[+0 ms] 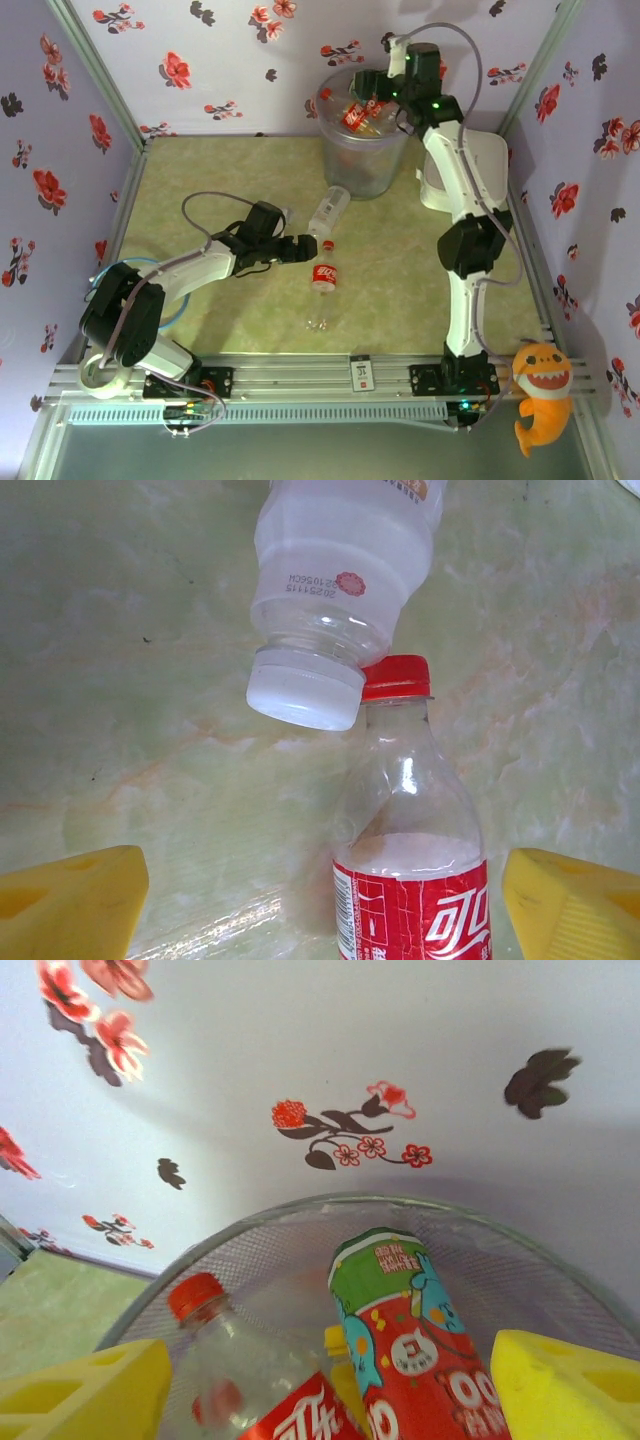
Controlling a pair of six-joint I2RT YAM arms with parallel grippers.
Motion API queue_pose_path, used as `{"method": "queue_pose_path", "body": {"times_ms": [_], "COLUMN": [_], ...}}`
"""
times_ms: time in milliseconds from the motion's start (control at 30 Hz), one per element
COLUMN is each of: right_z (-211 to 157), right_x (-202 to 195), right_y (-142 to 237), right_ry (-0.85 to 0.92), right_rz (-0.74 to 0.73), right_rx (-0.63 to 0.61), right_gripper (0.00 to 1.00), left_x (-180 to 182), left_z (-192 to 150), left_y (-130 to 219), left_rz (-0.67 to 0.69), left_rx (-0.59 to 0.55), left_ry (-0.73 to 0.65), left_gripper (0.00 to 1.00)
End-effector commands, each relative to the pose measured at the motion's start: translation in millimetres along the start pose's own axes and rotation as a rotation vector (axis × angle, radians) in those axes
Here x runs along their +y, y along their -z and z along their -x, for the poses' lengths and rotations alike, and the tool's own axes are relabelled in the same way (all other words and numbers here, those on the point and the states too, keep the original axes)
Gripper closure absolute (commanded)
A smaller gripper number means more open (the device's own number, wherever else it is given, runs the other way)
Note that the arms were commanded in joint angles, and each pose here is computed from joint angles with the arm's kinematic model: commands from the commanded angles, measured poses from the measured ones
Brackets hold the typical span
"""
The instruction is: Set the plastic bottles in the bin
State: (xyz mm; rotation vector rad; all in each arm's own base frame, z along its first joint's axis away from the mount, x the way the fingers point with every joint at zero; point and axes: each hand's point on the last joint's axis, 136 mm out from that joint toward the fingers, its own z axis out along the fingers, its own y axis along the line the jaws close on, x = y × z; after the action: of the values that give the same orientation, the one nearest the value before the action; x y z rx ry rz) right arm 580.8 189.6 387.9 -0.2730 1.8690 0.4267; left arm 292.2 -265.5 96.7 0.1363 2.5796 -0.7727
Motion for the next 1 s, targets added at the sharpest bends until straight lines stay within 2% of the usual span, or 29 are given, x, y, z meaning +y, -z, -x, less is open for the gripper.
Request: {"method": "queue_pose_path", "body": {"times_ms": [0,200,433,567,767,967], "right_z": [18.5,-24.8,-120.9,-174.7,-222.1,-230.9], "right_x": [7.9,6.5,-3.4,-15.4,-28.2,-28.2], "right_y": [45.5,113.1,177.0,207.9,235.4,234.5], "right_ry": [-0.016,-0.075,-0.145,-0.203,-0.3,-0.333], "right_rz": [-0.013,-0.074,-0.153,-0.231,-0.308,-0.303], "right_rx": [-0.036,0.022,0.191,0.248,0.247,0.239], "right_gripper": [0.12,0.06,0.05,0.05,0.05,0.05], "left_x": [-5.5,-16.9,-33.4,-43.0,-45.6,-42.4], "left_z": [-1.6,-7.5,-23.5,-35.4,-52.0,-59.8], "left_y": [2.0,1.9,-8.7,-13.0,-25.8,-42.4], "left_rz": [0.006,-0.002,0.036,0.06,0.096,0.114], "left_rx": [0.01,0.03,0.118,0.178,0.249,0.282], "left_ry": [-0.039,-0.048,-0.139,-0.198,-0.247,-0.256], "left_gripper": [0.08,0.08,0.15,0.18,0.22,0.22]}}
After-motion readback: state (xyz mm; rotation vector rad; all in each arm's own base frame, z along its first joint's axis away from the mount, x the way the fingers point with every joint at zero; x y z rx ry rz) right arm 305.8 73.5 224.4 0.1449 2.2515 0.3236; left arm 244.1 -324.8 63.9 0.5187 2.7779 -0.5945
